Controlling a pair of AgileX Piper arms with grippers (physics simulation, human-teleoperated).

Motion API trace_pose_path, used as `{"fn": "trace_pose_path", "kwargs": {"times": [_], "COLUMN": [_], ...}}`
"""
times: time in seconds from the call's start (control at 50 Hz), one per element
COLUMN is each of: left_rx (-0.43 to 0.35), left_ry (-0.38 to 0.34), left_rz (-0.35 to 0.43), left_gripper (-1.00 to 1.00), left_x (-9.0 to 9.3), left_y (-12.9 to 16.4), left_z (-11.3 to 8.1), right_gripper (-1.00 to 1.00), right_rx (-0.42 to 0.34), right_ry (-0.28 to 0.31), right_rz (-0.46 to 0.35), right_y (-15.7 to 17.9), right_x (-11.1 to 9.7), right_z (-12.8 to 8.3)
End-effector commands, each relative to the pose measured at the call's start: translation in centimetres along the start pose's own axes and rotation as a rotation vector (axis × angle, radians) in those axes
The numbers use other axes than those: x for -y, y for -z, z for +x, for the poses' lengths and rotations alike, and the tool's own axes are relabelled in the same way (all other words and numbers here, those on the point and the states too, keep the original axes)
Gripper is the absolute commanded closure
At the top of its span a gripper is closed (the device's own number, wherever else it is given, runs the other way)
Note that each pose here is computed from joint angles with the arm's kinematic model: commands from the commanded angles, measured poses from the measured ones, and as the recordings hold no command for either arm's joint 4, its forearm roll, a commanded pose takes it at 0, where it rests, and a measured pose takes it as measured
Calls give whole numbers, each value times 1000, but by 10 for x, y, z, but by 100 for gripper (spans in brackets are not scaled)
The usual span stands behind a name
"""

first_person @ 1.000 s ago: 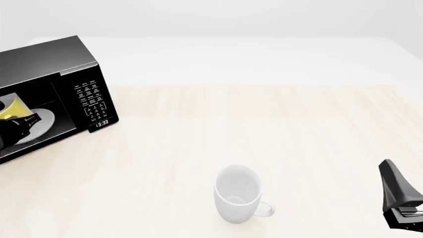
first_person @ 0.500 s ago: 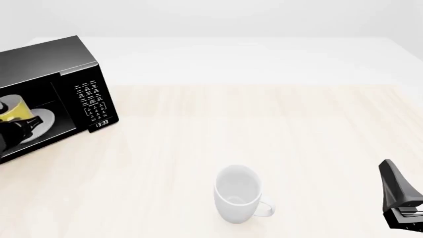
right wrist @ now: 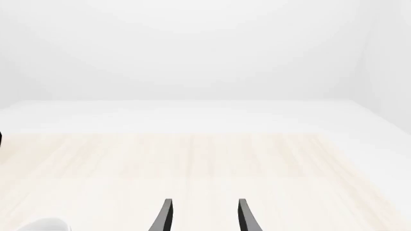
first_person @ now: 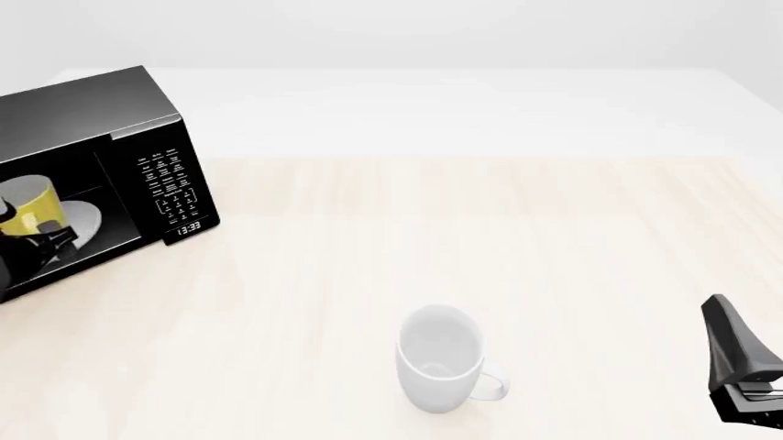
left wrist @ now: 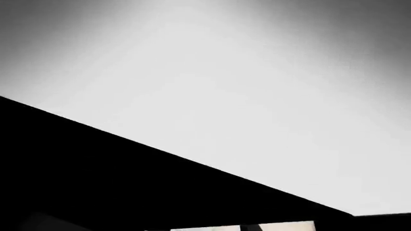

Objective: Put the yellow and white mug in the microwave and close it.

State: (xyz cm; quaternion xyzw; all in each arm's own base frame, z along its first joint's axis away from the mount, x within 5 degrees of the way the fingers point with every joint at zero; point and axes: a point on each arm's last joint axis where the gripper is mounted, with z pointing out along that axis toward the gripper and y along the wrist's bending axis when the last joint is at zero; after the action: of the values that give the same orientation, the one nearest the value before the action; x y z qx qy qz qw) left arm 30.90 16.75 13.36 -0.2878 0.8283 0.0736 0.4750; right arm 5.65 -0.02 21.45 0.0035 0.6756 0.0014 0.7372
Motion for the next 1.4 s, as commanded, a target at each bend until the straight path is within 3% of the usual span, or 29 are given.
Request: {"fn": "trace_pose_path", "kwargs": {"times": [0.02,1.0,1.4], "left_rx": [-7,-4,44], "left_ry": [-1,-20,-31], "left_rz": [-23,-1,24], "left_gripper": [-100,-100,-100], "left_x": [-7,0,7], "left_y": [2,63,101], "left_z": [4,14,5], "right_gripper": [-100,-100,-100], "right_rx": [0,0,0], "right_ry": [-1,-2,-2], "right_rz": [1,1,1], "right_y": [0,0,0], "right_x": [0,0,0], "right_z": [0,0,0]}}
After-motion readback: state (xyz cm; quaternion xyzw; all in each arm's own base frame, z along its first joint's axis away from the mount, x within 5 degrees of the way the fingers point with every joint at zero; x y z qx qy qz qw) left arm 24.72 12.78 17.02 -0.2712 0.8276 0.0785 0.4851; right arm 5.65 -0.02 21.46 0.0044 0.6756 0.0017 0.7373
